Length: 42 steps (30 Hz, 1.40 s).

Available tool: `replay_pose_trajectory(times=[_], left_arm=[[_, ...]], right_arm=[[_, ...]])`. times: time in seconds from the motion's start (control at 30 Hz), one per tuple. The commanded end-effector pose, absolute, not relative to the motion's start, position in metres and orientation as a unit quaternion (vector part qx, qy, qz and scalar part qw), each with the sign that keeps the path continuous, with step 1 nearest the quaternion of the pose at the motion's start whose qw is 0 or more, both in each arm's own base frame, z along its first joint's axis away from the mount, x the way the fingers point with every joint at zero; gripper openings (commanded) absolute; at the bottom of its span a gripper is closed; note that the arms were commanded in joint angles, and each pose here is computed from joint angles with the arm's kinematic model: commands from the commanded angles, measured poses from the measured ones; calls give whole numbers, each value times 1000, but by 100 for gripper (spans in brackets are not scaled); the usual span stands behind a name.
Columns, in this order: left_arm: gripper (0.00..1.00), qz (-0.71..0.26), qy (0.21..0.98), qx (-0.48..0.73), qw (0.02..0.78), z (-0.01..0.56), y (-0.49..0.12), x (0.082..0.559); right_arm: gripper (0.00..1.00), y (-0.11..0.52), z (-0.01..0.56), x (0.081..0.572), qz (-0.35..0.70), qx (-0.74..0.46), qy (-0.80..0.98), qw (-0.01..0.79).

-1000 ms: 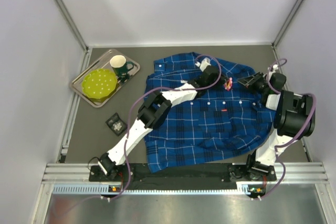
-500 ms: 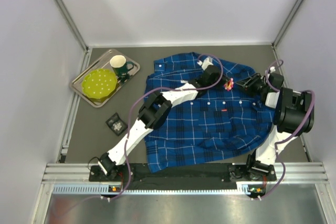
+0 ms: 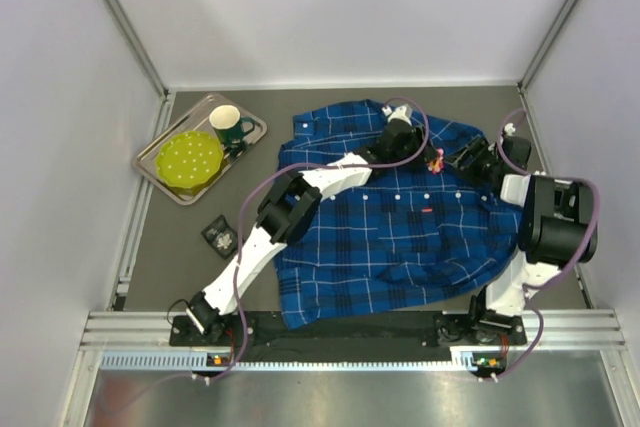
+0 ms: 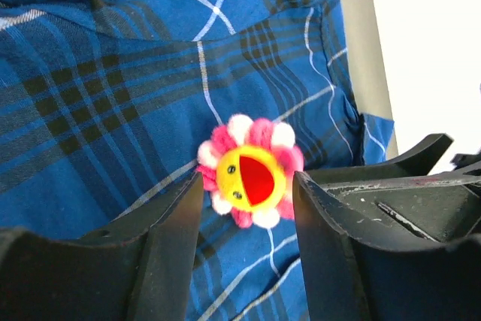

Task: Remove the brooch from the garment
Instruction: Adjust the brooch on the flattened clothing.

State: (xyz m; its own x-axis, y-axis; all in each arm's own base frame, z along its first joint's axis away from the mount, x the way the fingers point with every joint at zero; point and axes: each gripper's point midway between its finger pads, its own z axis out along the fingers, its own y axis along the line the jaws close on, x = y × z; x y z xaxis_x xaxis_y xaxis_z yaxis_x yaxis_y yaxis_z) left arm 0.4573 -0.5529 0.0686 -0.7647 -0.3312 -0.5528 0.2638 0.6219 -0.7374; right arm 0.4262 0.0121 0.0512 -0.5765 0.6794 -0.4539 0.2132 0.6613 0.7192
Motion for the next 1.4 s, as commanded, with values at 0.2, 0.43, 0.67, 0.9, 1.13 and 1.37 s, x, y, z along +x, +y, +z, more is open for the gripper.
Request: replay_pose_trajectory(times=[0.2,0.43,0.67,0.9,1.13,1.37], left_arm=[[62,-491,773,86,391,161,-510,462],[35,-534,762,114,348,140,-519,454],[27,-520,775,119,340,116,-501,454],[36,-513,791,122,311,83,-478,455],[38,-521,793,94,302,70,-460,457],[46,-533,792,84,286,60,-460,458]], right_arm=[[66,-6,130,421,40,172,867,467],[52,43,135,435,39,81,890,447],[48,63,129,453,-81,2,908,412],[48,61,106,447,-157,-23,914,374],[53,65,82,449,-153,-36,923,350],[56,60,70,454,-176,-36,923,339]])
